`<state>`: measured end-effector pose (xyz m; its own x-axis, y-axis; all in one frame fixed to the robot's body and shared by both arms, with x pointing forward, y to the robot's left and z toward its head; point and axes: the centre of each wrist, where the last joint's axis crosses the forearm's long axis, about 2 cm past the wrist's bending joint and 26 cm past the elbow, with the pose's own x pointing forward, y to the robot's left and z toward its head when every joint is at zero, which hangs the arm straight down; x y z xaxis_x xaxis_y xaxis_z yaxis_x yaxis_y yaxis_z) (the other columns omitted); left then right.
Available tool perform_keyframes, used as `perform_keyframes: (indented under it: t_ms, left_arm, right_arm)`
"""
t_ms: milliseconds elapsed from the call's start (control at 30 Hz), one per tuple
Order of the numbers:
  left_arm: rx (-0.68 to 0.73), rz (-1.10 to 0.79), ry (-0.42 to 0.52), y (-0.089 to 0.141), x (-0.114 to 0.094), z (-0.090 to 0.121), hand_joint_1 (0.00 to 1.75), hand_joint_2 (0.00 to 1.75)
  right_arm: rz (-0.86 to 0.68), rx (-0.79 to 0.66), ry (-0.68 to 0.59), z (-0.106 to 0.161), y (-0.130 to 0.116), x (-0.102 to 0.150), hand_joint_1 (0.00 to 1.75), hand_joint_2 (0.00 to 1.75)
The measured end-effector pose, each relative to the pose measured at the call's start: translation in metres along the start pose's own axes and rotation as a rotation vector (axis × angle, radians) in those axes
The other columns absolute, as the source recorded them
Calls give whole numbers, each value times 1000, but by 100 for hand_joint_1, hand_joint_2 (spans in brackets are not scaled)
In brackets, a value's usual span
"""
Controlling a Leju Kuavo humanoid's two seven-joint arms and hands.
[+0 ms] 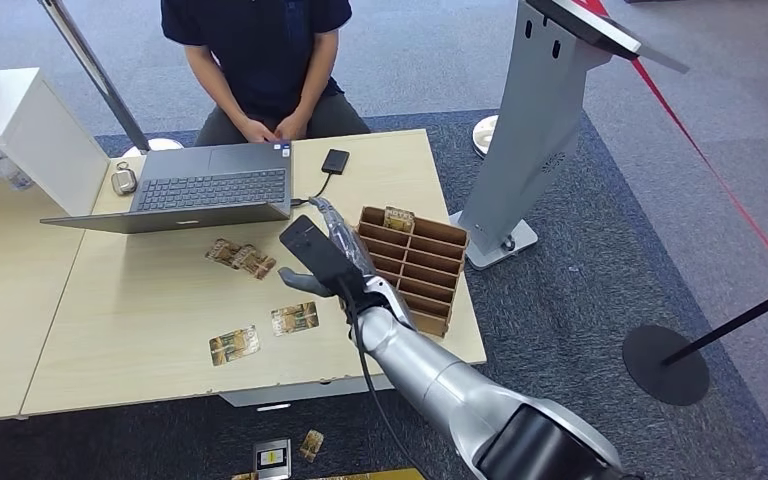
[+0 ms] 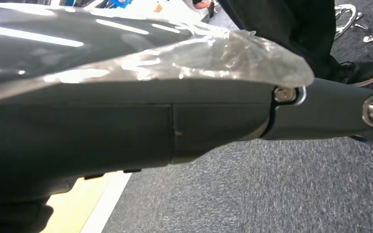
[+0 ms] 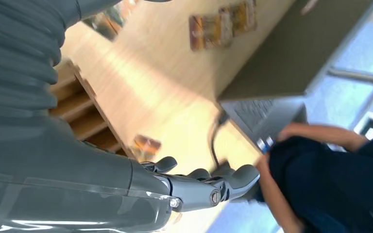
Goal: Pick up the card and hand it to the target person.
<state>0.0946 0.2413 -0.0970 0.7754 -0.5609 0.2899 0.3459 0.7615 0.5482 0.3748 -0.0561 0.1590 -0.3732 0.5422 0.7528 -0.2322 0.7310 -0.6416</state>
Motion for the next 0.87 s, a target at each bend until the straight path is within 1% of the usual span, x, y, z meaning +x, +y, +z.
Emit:
perform_keyframes:
  t_ms: [33, 167, 200, 267, 367, 600, 733, 867]
  left_arm:
    - [3, 4, 0, 0, -1, 0, 0, 0]
    - [16, 26, 6, -2, -5, 2, 0, 0]
    - [17, 31, 10, -2, -6, 2, 0, 0]
    - [16, 36, 19, -4, -10, 3, 0, 0]
    - [17, 42, 33, -4, -14, 4, 0, 0]
    - [22, 43, 43, -3, -19, 4, 0, 0]
    - [24, 41, 36, -2, -19, 4, 0, 0]
    - [26, 40, 31, -2, -19, 3, 0, 0]
  right_arm:
    - [52, -36, -19, 0, -1, 1, 0, 175]
    - [358, -185, -71, 3, -4, 7, 0, 175]
    - [411, -208, -77, 6, -4, 8, 0, 175]
    - [467, -238, -77, 15, -5, 6, 0, 175]
    - [470, -261, -62, 30, -9, 1, 0, 175]
    - [377, -302, 50, 72, -30, -9, 0, 175]
    - [321, -314, 67, 91, -43, -11, 0, 175]
    - [270, -309, 67, 102, -49, -11, 0, 175]
